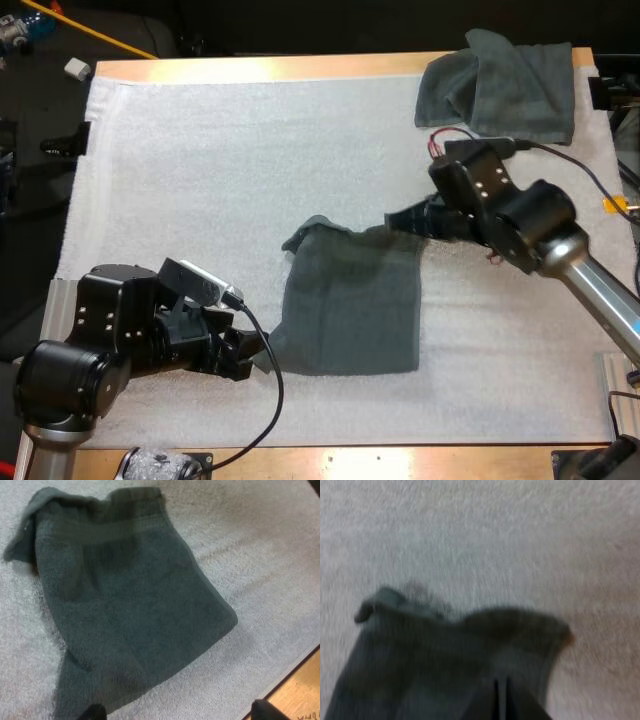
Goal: Pick towel from pile, fold and stack
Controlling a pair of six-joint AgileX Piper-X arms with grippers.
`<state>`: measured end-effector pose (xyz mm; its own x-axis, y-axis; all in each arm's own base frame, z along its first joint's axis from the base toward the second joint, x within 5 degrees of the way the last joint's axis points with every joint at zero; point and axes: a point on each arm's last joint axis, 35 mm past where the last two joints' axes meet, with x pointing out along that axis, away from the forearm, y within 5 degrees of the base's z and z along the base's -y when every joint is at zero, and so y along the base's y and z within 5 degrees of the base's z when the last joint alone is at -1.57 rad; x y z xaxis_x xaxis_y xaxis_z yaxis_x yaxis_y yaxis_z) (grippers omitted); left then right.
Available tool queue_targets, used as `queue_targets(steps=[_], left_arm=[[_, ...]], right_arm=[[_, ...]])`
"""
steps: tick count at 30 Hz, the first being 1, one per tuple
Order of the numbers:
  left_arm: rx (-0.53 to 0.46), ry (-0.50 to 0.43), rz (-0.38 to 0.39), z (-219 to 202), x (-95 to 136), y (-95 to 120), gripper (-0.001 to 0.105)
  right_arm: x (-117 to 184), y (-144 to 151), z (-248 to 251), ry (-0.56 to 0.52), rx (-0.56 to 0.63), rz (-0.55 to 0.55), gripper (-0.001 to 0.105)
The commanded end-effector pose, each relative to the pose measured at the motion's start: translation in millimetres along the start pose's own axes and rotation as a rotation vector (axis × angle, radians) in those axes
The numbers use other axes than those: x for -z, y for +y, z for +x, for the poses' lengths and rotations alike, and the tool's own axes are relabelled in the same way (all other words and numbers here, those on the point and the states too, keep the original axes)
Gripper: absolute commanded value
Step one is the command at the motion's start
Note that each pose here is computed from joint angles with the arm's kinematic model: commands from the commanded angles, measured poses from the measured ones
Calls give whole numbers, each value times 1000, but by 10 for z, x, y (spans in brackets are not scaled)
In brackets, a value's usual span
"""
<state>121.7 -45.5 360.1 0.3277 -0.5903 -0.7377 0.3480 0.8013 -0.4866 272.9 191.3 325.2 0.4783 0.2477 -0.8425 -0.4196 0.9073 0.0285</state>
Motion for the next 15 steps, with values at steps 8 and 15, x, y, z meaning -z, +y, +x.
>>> queue_targets(steps=[8,15], left_arm=[[8,7,6,-7,15,-18,57],[2,23,-10,-2,44,-7,57]], right_arm=[[649,60,-872,103,-14,-104,43],[1275,176,-720,170,-52,-67,51]])
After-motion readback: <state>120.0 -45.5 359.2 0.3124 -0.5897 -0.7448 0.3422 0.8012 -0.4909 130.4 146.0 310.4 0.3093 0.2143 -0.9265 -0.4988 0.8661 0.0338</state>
